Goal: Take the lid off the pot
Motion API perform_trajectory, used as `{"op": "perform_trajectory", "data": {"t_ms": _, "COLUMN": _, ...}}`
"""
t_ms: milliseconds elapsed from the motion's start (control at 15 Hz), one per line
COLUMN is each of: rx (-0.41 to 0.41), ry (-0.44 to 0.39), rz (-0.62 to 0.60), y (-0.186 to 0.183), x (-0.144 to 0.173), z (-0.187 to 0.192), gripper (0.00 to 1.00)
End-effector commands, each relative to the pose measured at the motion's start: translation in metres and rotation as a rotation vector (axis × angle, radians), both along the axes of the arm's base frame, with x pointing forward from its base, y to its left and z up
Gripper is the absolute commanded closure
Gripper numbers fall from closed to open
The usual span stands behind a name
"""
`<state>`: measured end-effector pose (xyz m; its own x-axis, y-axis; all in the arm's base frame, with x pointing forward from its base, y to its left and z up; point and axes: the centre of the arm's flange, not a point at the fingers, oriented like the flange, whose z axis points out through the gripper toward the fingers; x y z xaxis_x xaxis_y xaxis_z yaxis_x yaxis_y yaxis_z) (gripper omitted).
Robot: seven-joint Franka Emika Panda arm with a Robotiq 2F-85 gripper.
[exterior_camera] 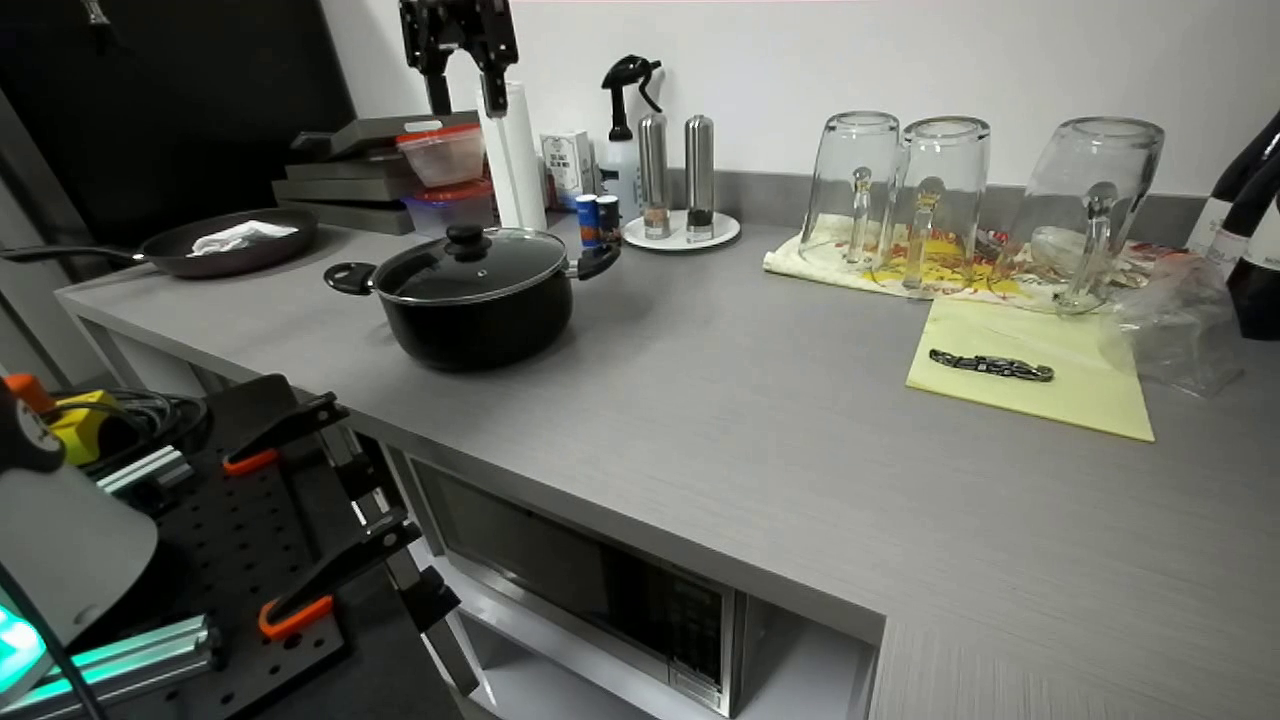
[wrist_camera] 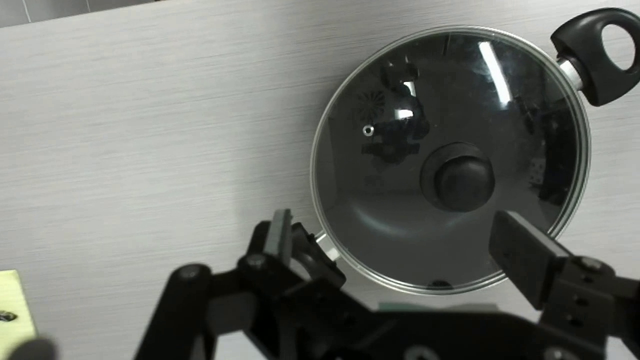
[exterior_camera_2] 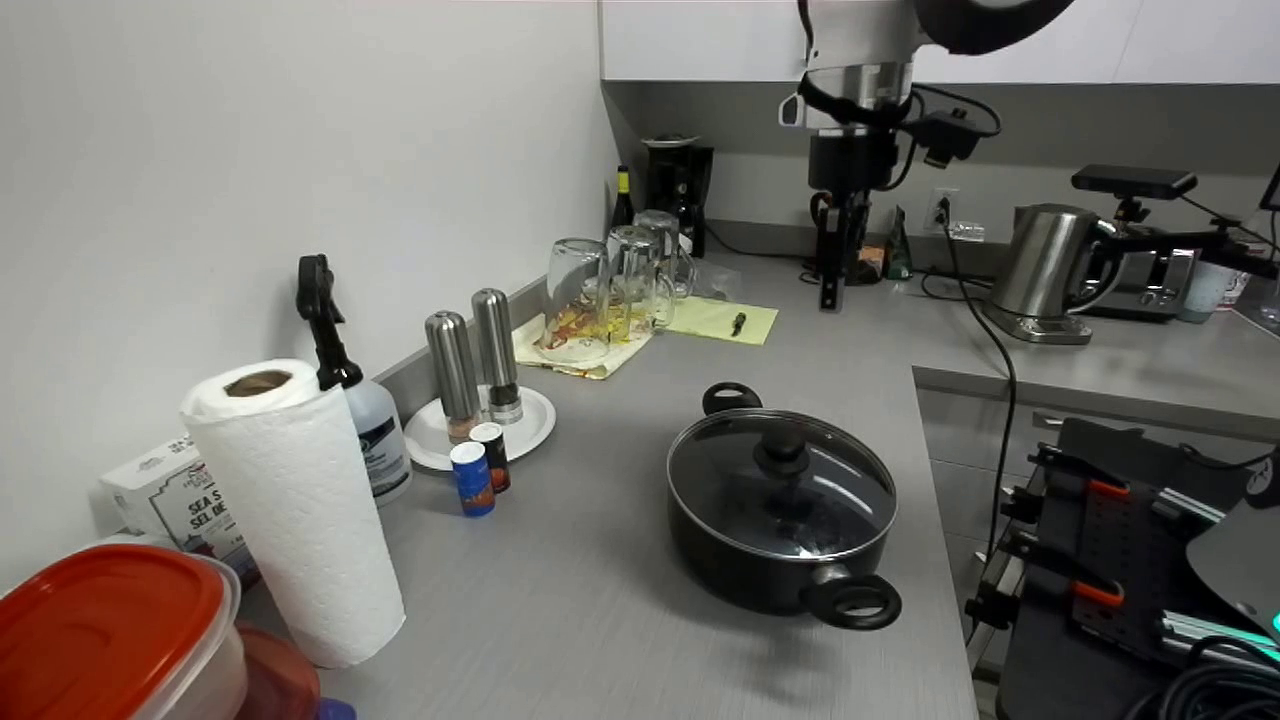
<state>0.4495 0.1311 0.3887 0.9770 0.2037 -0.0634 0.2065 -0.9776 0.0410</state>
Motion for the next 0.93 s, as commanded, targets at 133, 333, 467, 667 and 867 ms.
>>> {"op": "perform_trajectory", "data": {"t_ms": 133, "rx": 0.021, "ry": 0.053, "rz": 0.092, "y": 0.036, "x": 0.007, "z": -0.055, "gripper": 0.0}}
{"op": "perform_trajectory", "data": {"t_ms": 333, "rx": 0.019, "ry": 0.09, "rz": 0.128, "y": 0.051, "x": 0.004, "z": -0.083, "gripper": 0.0}}
{"op": "perform_trajectory", "data": {"t_ms": 467, "rx": 0.02, "ry": 0.108, "rz": 0.158, "y": 0.06, "x": 0.001, "z": -0.098, "gripper": 0.0}}
{"op": "perform_trajectory", "data": {"t_ms": 667, "rx": 0.021, "ry": 0.122, "rz": 0.198, "y": 0.073, "x": -0.001, "z": -0.114, "gripper": 0.0}}
{"op": "perform_trajectory", "data": {"t_ms": 867, "rx": 0.027, "ry": 0.125, "rz": 0.228, "y": 0.084, "x": -0.002, "z": -0.126, "gripper": 0.0}}
